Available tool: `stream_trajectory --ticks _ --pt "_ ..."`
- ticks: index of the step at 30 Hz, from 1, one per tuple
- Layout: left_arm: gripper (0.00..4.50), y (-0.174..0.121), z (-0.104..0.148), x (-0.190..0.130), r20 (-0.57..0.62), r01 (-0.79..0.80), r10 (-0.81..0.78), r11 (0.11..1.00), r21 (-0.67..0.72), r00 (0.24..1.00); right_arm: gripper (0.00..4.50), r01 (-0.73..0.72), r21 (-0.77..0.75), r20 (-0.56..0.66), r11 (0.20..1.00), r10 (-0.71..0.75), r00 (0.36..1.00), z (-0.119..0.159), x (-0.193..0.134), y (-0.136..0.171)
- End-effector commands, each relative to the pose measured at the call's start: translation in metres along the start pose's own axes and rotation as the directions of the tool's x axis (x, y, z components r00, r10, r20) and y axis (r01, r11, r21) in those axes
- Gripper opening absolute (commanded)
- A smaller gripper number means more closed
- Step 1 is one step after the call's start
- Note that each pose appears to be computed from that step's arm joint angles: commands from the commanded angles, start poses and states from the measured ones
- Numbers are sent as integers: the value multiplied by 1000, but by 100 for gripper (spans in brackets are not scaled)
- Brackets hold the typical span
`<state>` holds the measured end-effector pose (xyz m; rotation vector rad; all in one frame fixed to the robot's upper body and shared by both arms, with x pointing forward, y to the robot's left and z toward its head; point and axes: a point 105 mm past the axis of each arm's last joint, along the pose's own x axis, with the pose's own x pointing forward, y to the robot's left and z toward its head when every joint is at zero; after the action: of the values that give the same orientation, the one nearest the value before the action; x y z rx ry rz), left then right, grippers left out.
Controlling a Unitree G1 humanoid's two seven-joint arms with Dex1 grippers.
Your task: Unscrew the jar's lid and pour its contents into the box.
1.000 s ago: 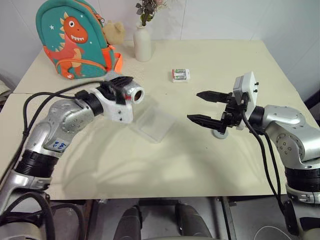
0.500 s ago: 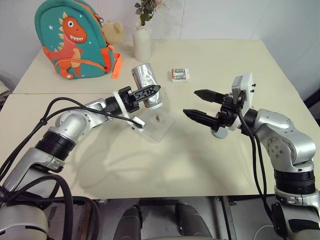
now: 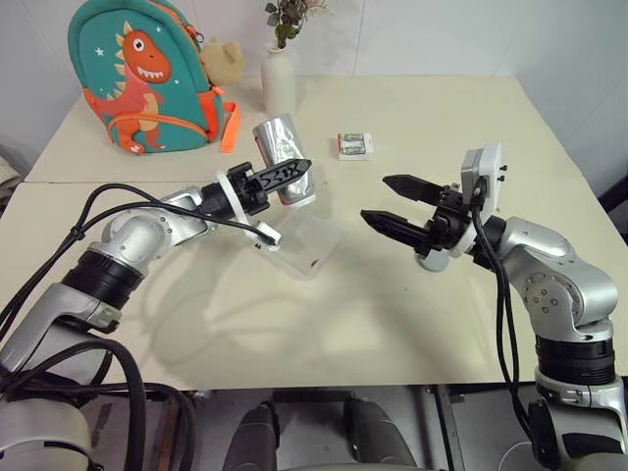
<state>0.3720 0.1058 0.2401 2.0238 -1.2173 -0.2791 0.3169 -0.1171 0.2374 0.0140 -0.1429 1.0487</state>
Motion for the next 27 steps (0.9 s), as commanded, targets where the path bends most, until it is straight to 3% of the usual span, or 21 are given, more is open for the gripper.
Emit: stream_trajectory --ticks 1,3,5,7,11,13,18,27 --pt "198 13 -28 -11 -166 -57 -1 937 -345 986 449 -28 -41 20 999 29 999 13 -4 8" --pt "198 0 -58 -27 -360 -165 -124 722 -672 925 449 -33 -41 8 999 33 999 11 -5 9" --pt "198 -21 -72 -42 -424 -313 -255 380 -870 869 449 -37 -44 -2 998 37 999 11 -6 9" --pt "198 -39 -75 -52 -415 -425 -357 55 -904 837 449 -43 -52 -15 998 42 999 11 -7 9" --pt "198 -67 -65 -65 -334 -526 -451 -415 -742 827 449 -72 -92 -82 993 65 995 6 -8 9" --pt "198 -78 -69 -77 -382 -601 -487 -456 -656 786 449 -84 -112 -109 990 72 991 4 -10 7" --pt "198 -108 -74 -99 -455 -710 -556 -433 -556 696 449 -83 -130 -118 988 68 991 6 -11 3" --pt "198 -122 -66 -117 -518 -721 -504 -426 -547 691 449 -81 -135 -111 988 66 992 8 -10 5"
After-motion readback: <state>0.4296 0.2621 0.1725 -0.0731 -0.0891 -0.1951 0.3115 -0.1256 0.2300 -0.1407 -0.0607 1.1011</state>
